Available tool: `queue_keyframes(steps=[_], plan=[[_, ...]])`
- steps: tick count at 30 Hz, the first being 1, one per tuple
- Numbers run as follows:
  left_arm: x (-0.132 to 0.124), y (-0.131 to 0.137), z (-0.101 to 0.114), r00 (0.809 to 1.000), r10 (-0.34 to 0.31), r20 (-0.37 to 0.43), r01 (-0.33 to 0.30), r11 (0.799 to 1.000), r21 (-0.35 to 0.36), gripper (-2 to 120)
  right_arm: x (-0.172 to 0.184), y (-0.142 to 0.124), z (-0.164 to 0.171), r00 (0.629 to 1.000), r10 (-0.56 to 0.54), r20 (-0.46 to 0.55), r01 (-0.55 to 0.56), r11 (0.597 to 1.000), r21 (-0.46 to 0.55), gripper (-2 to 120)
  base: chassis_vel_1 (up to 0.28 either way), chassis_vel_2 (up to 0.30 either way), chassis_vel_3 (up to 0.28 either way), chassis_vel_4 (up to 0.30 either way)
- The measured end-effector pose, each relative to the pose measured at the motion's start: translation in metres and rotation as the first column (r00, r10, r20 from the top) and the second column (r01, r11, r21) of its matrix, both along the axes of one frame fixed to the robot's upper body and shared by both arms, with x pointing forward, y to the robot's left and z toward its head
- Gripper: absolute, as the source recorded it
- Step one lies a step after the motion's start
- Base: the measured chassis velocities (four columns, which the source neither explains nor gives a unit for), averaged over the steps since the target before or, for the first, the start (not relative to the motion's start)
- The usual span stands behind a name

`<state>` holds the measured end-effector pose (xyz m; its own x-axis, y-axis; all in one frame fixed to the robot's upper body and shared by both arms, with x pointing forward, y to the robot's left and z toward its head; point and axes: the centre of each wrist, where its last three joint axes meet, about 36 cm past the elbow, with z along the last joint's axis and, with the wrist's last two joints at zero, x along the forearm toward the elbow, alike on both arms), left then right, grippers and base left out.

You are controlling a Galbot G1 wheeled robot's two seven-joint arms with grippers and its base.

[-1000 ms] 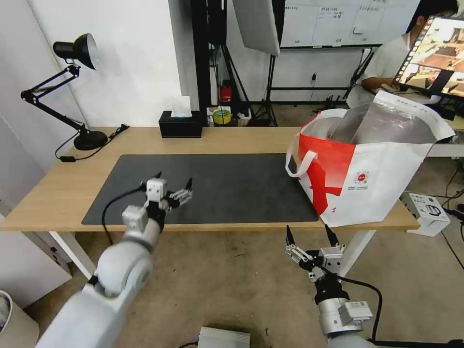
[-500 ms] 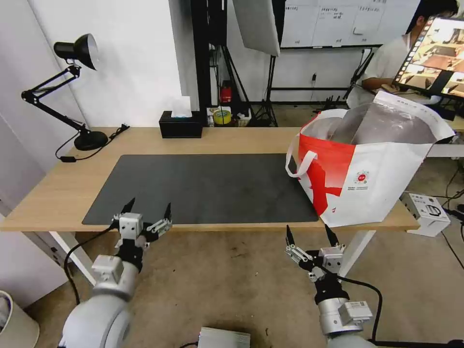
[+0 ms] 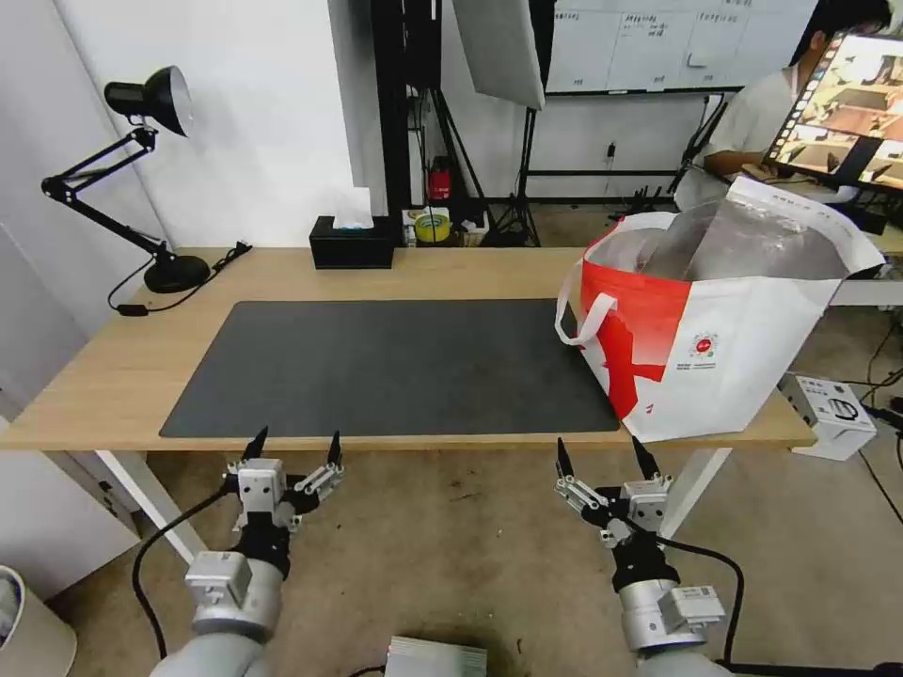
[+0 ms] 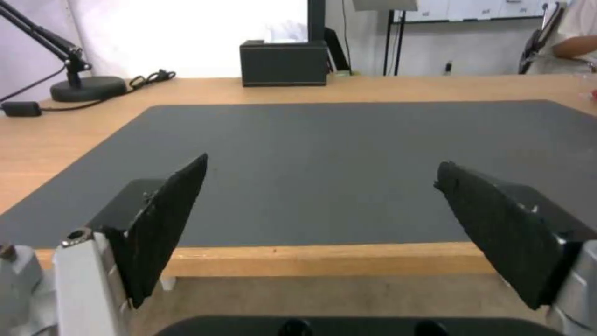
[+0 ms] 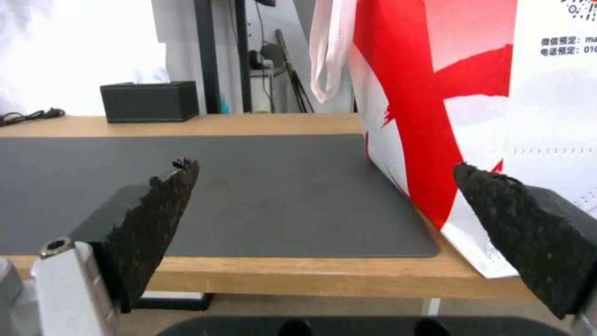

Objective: Pick up the trash from the table and place it into the takeout bag.

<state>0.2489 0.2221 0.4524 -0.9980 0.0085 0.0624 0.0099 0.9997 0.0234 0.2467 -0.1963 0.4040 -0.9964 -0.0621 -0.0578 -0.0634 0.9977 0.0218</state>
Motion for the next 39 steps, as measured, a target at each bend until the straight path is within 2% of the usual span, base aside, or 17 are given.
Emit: queue_keyframes(steps=[23,39], plan=[[-0.003,-0.006,-0.014,0.999,0.000,0.055,0.002,0.999,-0.046,100,0.000,0.000,0.000,1.000,0.000,0.000,0.000,1.000,0.000,100,0.000,0.000,0.000,0.000],[-0.003,-0.008,-0.016,0.999,0.001,0.052,0.002,0.999,-0.052,100,0.000,0.000,0.000,1.000,0.000,0.000,0.000,1.000,0.000,100,0.000,0.000,0.000,0.000]])
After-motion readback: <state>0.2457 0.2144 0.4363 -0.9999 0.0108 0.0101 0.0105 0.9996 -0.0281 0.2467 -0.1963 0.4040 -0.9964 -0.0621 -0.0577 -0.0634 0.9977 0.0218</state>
